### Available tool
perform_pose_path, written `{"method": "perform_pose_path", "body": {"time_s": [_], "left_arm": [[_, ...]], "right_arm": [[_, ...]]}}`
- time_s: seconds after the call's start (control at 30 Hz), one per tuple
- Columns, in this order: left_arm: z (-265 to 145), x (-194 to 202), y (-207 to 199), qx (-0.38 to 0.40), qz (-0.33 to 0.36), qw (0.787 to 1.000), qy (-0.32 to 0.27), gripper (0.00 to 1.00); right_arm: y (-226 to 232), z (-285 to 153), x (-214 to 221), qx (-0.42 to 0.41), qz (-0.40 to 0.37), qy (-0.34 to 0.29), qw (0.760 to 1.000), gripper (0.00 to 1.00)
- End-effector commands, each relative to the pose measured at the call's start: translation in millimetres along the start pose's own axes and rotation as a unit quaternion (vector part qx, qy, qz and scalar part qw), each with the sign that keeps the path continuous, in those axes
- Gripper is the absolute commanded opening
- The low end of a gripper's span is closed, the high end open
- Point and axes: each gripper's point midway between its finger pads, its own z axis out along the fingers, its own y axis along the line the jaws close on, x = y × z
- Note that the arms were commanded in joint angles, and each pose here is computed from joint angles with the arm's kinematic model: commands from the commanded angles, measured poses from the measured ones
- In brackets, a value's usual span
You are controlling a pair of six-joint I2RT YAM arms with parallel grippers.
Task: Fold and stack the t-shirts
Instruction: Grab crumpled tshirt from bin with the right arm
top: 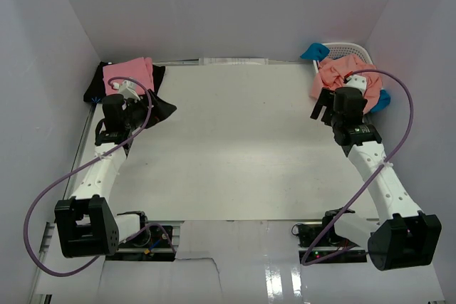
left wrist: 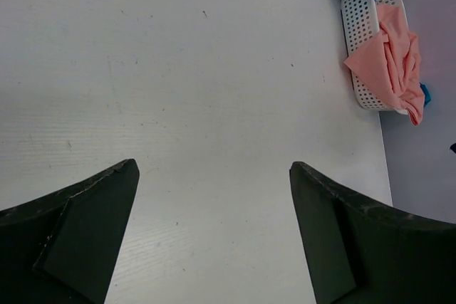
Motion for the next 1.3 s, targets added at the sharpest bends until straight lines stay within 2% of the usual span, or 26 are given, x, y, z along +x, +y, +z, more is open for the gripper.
{"method": "perform_pose_path", "body": {"time_s": [0.0, 0.13, 0.3, 0.33, 0.37, 0.47, 0.73, 0.83, 0.9, 1.1, 1.27], "left_arm": [[-7.7, -8.3, -16.0, 0.027, 0.016, 0.999, -0.017, 0.98], [-8.1, -8.0, -18.5, 0.033, 0.016, 0.999, -0.017, 0.98], [-9.4, -8.1, -22.4, 0.042, 0.016, 0.999, -0.016, 0.98], [-10.3, -8.5, -23.5, 0.044, 0.017, 0.999, -0.017, 0.98], [-10.7, -8.0, -23.1, 0.043, 0.018, 0.999, -0.018, 0.98], [-13.4, -8.5, -25.7, 0.047, 0.021, 0.998, -0.021, 0.98], [-16.0, -7.6, -27.6, 0.051, 0.026, 0.998, -0.022, 0.98], [-15.3, -6.4, -27.9, 0.054, 0.025, 0.998, -0.019, 0.98], [-13.6, -5.0, -26.9, 0.054, 0.023, 0.998, -0.015, 0.98], [-11.0, -3.2, -24.9, 0.053, 0.021, 0.998, -0.010, 0.98], [-9.3, -2.5, -22.7, 0.051, 0.019, 0.998, -0.007, 0.98]], "right_arm": [[-2.0, 0.6, -17.4, 0.020, 0.005, -0.012, 1.000, 0.90], [-1.1, 10.0, -32.2, 0.035, 0.005, -0.021, 0.999, 0.90], [-9.0, 49.0, -48.8, 0.097, 0.012, -0.007, 0.995, 0.98], [-8.2, 54.1, -63.9, 0.098, 0.021, -0.017, 0.995, 0.99], [-15.6, 72.3, -60.0, 0.111, 0.024, -0.001, 0.994, 0.92], [-32.5, 104.5, -69.9, 0.141, 0.040, 0.010, 0.989, 0.88], [-73.6, 183.3, -74.1, 0.196, 0.067, 0.041, 0.978, 0.92], [-78.1, 208.4, -69.8, 0.191, 0.050, 0.056, 0.979, 0.93], [-78.2, 217.3, -84.8, 0.191, 0.045, 0.042, 0.980, 0.95], [-84.4, 253.6, -72.8, 0.196, 0.040, 0.064, 0.978, 0.96], [-88.9, 265.2, -58.9, 0.208, 0.023, 0.081, 0.975, 0.95]]}}
